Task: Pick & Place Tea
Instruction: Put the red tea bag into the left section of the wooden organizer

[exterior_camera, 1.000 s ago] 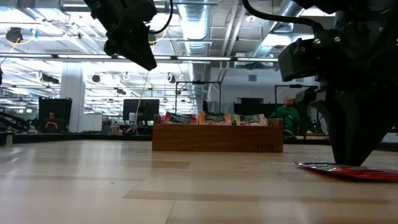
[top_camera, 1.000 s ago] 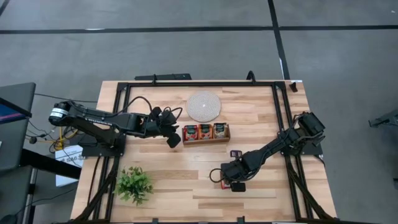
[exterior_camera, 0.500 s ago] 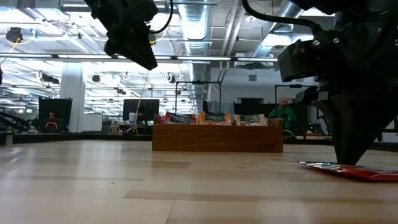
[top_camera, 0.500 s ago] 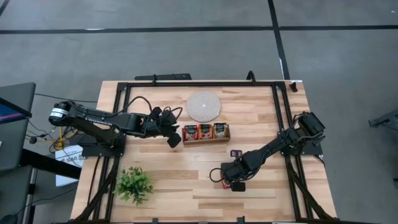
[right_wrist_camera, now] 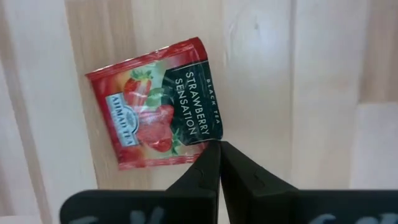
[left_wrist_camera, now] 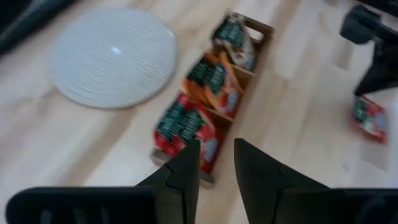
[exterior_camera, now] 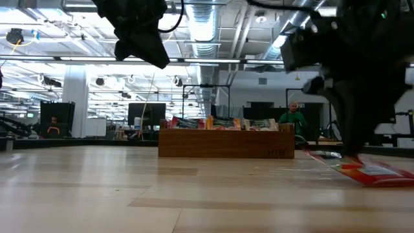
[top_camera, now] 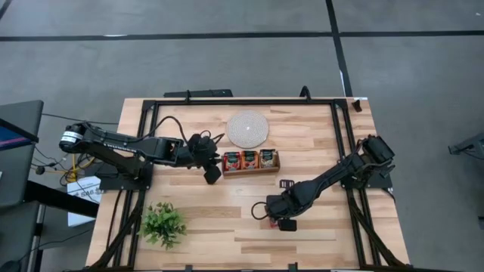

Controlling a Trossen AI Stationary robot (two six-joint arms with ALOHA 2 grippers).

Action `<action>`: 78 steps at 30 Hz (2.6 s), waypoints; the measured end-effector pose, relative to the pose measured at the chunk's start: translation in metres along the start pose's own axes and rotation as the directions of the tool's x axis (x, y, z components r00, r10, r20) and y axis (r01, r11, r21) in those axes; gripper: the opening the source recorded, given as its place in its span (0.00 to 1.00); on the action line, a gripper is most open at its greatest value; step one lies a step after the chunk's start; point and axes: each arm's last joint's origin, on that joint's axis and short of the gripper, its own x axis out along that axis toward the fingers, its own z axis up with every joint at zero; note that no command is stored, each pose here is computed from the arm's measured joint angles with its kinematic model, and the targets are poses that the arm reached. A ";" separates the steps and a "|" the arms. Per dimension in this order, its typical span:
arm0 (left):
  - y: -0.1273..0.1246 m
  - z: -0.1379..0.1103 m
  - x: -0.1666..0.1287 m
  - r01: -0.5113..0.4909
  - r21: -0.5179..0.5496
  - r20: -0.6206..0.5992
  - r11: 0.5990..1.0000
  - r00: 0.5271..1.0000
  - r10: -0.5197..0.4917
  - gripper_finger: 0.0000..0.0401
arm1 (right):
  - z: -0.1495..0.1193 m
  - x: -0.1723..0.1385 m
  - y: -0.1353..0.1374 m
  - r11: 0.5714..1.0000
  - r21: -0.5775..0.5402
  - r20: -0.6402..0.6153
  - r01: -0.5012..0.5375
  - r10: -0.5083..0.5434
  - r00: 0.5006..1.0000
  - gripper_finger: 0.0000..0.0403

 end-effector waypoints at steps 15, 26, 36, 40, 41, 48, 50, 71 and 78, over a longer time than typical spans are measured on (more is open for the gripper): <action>-0.010 0.000 -0.001 0.277 -0.104 -0.101 0.955 0.952 -0.288 0.22 | 0.045 -0.063 -0.011 0.993 -0.034 0.145 0.113 -0.107 0.984 0.00; -0.020 0.013 -0.004 0.454 -0.030 -0.007 0.891 0.891 -0.454 0.22 | 0.077 -0.097 -0.044 0.982 -0.003 0.275 0.188 -0.180 0.944 0.00; -0.028 0.005 0.022 0.430 -0.019 -0.055 0.903 0.901 -0.430 0.22 | 0.094 -0.116 -0.061 0.975 -0.011 0.368 0.223 -0.203 0.907 0.00; -0.030 0.004 0.029 0.424 -0.018 -0.042 0.905 0.904 -0.425 0.22 | 0.095 -0.116 -0.064 0.974 -0.014 0.369 0.226 -0.206 0.907 0.00; -0.030 0.004 0.029 0.419 -0.018 -0.040 0.908 0.907 -0.420 0.22 | 0.095 -0.116 -0.064 0.974 -0.014 0.368 0.228 -0.207 0.907 0.00; -0.032 0.010 0.028 0.432 0.003 0.019 0.902 0.902 -0.432 0.22 | 0.095 -0.116 -0.064 0.972 -0.028 0.370 0.233 -0.206 0.906 0.00; -0.032 0.010 0.028 0.431 0.002 0.017 0.902 0.902 -0.431 0.22 | 0.096 -0.116 -0.065 0.972 -0.027 0.372 0.232 -0.206 0.905 0.00; -0.029 0.008 0.029 0.378 -0.022 0.021 0.926 0.926 -0.377 0.00 | 0.097 -0.116 -0.066 0.973 -0.028 0.379 0.231 -0.204 0.903 0.00; -0.022 0.002 0.031 0.231 0.019 -0.005 0.973 0.973 -0.231 0.00 | 0.091 -0.117 -0.068 0.968 -0.058 0.335 0.243 -0.211 0.918 0.07</action>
